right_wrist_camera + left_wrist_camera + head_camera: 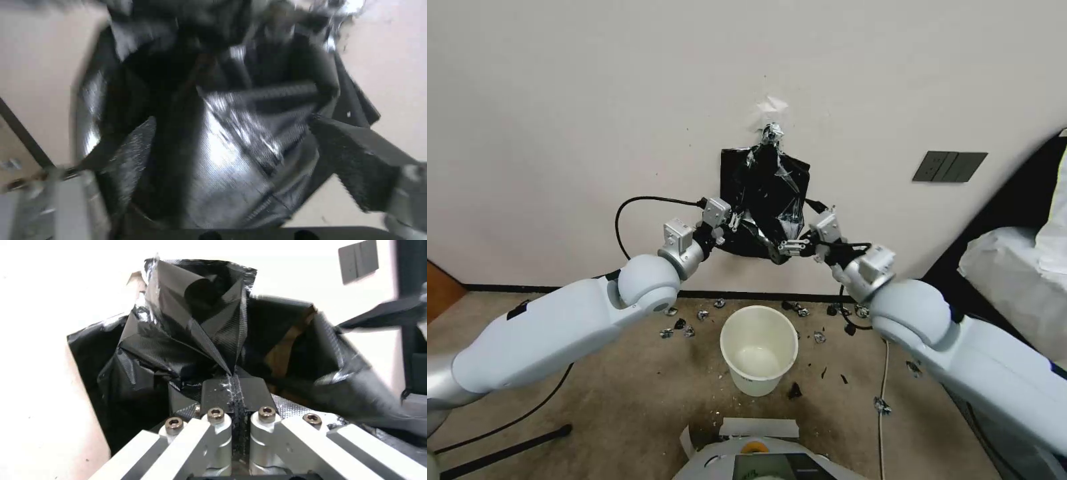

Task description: Place a trash bag onto the trash bin.

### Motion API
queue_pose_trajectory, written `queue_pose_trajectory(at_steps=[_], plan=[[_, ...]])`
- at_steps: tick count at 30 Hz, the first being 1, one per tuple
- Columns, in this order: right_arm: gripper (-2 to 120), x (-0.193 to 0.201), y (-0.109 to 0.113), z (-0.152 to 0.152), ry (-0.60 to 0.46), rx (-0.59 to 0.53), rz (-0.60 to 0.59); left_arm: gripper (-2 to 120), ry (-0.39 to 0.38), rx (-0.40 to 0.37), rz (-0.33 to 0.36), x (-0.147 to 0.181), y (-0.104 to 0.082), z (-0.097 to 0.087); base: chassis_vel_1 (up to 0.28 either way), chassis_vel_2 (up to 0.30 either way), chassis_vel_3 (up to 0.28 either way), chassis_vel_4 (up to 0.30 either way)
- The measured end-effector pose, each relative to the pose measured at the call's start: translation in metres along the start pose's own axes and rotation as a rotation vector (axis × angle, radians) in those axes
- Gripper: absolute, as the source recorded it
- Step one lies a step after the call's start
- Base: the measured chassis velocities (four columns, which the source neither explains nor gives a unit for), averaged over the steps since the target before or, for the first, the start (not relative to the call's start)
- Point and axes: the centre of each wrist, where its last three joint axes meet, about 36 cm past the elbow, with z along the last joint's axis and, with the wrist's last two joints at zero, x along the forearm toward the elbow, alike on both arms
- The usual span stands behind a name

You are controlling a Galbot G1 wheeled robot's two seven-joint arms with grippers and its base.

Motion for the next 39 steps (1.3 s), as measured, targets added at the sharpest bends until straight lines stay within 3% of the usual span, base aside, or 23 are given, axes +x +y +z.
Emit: queue_pose_trajectory(at_steps=[1,5,7,9,14,17,19,21,27,30,32,34,39], plan=[[78,0.000,0.000,0.000,0.000,0.000,0.000,0,0.000,0.000,0.000,0.000,0.000,0.000,0.000,0.000,0.000,0.000],[58,-0.007,-0.010,0.005,0.043,0.110,0.042,0,-0.020,0.014,0.002,0.002,0.000,0.001,0.000,0.000,0.000,0.000],[55,-0.007,-0.011,0.005,0.048,0.119,0.040,0,-0.021,0.015,0.002,0.002,0.000,0.001,0.000,0.000,0.000,0.000],[43,-0.009,-0.010,0.006,0.066,0.139,0.036,0,-0.026,0.016,0.006,0.003,-0.001,-0.001,0.000,0.000,0.000,0.000],[29,-0.009,-0.009,0.006,0.074,0.147,0.043,0,-0.030,0.016,0.010,0.004,-0.002,-0.003,0.000,0.000,0.000,0.000],[14,-0.007,-0.009,0.008,0.087,0.148,0.059,0,-0.024,0.016,0.005,0.006,-0.001,-0.002,0.000,0.000,0.000,0.000],[13,-0.007,-0.010,0.008,0.088,0.147,0.067,0,-0.022,0.016,0.005,0.006,-0.001,-0.001,0.000,0.000,0.000,0.000],[1,-0.007,-0.008,0.010,0.090,0.116,0.118,0,-0.018,0.016,0.003,0.008,-0.001,0.000,0.000,0.000,0.000,0.000],[0,0.002,-0.004,0.010,0.050,-0.018,0.119,0,-0.008,0.025,-0.007,0.011,0.000,0.004,0.000,0.000,0.000,0.000],[0,0.022,0.000,0.002,-0.042,-0.169,0.092,0,0.005,0.039,-0.010,0.019,-0.003,0.010,0.000,0.000,0.000,0.000],[0,0.026,0.002,0.002,-0.055,-0.191,0.084,0,0.008,0.042,-0.011,0.022,-0.004,0.011,0.000,0.000,0.000,0.000],[0,0.044,0.015,0.007,-0.088,-0.259,0.044,0,0.018,0.051,-0.020,0.034,-0.007,0.016,0.000,0.000,0.000,0.000],[0,0.064,0.038,0.018,-0.086,-0.309,0.011,0,0.020,0.075,-0.055,0.049,-0.014,0.023,0.000,0.000,0.000,0.000]])
